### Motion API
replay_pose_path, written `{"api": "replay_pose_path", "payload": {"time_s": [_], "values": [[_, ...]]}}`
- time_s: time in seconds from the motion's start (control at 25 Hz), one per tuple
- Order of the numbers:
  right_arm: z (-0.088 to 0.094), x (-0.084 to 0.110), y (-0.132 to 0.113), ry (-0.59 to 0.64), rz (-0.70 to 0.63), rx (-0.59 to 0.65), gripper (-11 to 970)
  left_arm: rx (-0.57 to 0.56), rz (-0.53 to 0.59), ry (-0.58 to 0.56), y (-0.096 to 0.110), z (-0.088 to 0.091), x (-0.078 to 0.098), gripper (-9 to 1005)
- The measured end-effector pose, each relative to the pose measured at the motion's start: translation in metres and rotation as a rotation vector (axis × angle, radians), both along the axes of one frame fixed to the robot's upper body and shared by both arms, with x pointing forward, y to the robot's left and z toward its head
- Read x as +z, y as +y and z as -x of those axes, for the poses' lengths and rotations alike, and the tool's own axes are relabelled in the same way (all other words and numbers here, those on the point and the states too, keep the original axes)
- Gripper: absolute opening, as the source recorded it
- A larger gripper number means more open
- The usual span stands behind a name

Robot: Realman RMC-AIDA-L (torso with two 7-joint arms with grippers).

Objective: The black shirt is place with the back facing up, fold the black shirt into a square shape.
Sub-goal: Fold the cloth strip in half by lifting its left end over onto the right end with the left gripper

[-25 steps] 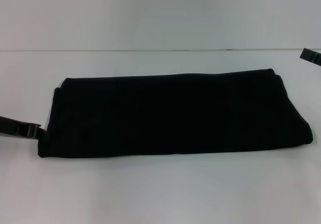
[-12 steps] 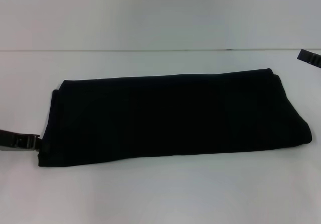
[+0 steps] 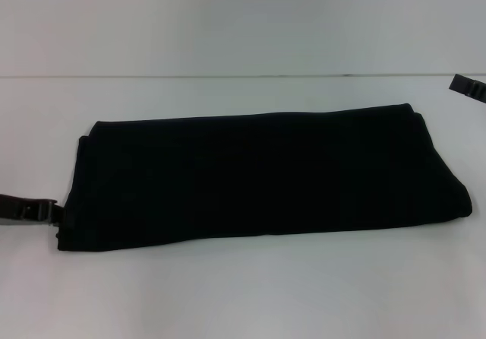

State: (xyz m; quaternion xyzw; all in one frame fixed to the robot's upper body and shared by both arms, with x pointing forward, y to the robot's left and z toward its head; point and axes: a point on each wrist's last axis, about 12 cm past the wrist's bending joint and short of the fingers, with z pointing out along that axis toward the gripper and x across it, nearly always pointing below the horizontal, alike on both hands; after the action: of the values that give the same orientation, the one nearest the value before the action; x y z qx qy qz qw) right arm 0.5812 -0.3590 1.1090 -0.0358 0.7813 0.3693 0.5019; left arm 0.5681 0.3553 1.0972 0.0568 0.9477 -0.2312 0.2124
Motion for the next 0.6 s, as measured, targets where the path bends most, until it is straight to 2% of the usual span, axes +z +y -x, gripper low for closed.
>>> {"api": "replay_pose_path", "payload": {"time_s": [0.2, 0.44, 0.6], "values": [[0.000, 0.001, 0.000, -0.003, -0.001, 0.007, 729, 0.056, -0.004, -0.027, 0.013, 0.001, 0.003, 32], [-0.001, 0.005, -0.002, -0.012, 0.002, 0.010, 730, 0.135, -0.061, -0.073, 0.039, 0.006, 0.019, 288], [-0.004, 0.008, -0.003, -0.020, 0.010, 0.012, 730, 0.141, -0.030, -0.085, 0.043, 0.010, 0.030, 445]]}}
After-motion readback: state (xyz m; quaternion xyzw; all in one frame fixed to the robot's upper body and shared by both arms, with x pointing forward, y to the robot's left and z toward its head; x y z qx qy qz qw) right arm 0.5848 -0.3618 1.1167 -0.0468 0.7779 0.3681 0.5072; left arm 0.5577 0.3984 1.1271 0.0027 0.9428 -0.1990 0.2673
